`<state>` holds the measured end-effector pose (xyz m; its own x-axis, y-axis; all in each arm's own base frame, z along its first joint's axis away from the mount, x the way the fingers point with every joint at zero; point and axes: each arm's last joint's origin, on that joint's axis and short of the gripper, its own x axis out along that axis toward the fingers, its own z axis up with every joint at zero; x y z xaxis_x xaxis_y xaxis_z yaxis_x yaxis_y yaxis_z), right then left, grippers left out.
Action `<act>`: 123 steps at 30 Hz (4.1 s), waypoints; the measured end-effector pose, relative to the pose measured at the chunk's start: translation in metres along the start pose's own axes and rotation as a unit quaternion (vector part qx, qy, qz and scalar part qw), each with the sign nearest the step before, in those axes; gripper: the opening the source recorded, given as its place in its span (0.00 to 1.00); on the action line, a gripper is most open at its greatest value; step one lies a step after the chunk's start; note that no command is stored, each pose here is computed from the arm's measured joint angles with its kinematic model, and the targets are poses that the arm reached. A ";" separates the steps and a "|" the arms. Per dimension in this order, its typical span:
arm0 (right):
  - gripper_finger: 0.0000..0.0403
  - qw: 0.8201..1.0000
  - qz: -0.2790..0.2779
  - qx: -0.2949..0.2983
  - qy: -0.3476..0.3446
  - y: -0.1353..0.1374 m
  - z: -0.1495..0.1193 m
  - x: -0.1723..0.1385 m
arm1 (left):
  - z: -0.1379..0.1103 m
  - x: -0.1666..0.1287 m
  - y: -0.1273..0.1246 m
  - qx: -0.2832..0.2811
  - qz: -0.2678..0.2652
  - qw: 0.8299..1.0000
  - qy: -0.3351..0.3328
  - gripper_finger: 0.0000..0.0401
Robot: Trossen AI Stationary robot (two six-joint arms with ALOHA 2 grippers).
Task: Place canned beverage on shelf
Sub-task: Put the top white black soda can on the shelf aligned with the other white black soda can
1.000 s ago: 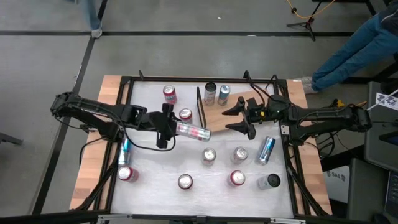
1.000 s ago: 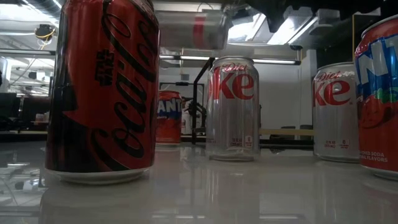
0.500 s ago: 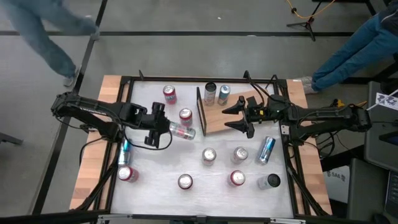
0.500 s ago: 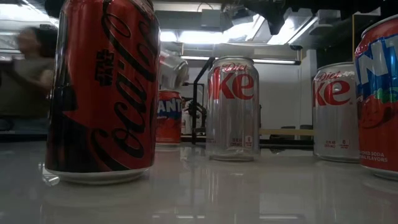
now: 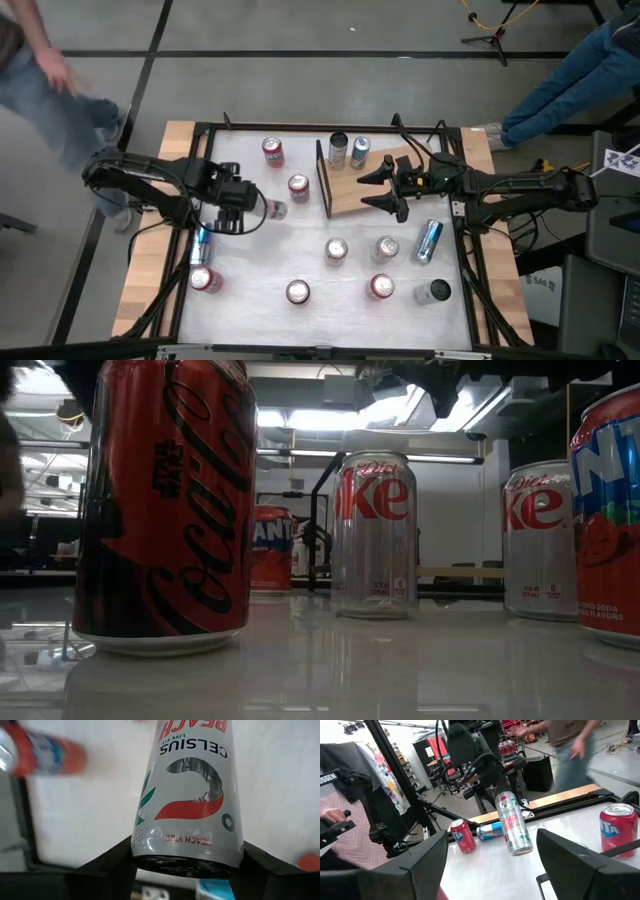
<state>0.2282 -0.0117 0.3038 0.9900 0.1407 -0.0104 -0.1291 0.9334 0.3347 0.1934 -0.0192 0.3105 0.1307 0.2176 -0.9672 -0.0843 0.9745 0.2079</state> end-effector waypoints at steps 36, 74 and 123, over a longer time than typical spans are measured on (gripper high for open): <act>0.73 0.999 -0.019 0.010 0.050 -0.003 -0.010 -0.001 | 0.061 0.029 -0.019 -0.006 -0.097 0.981 0.166 0.60; 0.73 0.996 -0.028 0.016 0.077 -0.005 -0.015 -0.001 | 0.062 0.046 0.053 -0.102 -0.094 0.975 0.176 0.59; 0.73 0.994 0.002 -0.024 0.104 0.010 0.024 0.087 | 0.070 0.013 -0.071 0.349 0.268 0.898 -0.016 0.59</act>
<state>0.3139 0.0023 0.3284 0.9571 0.2052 -0.2046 -0.1412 0.9469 0.2890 0.2704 -0.0815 0.2938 0.2849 0.6556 -0.6993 0.4950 0.5241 0.6931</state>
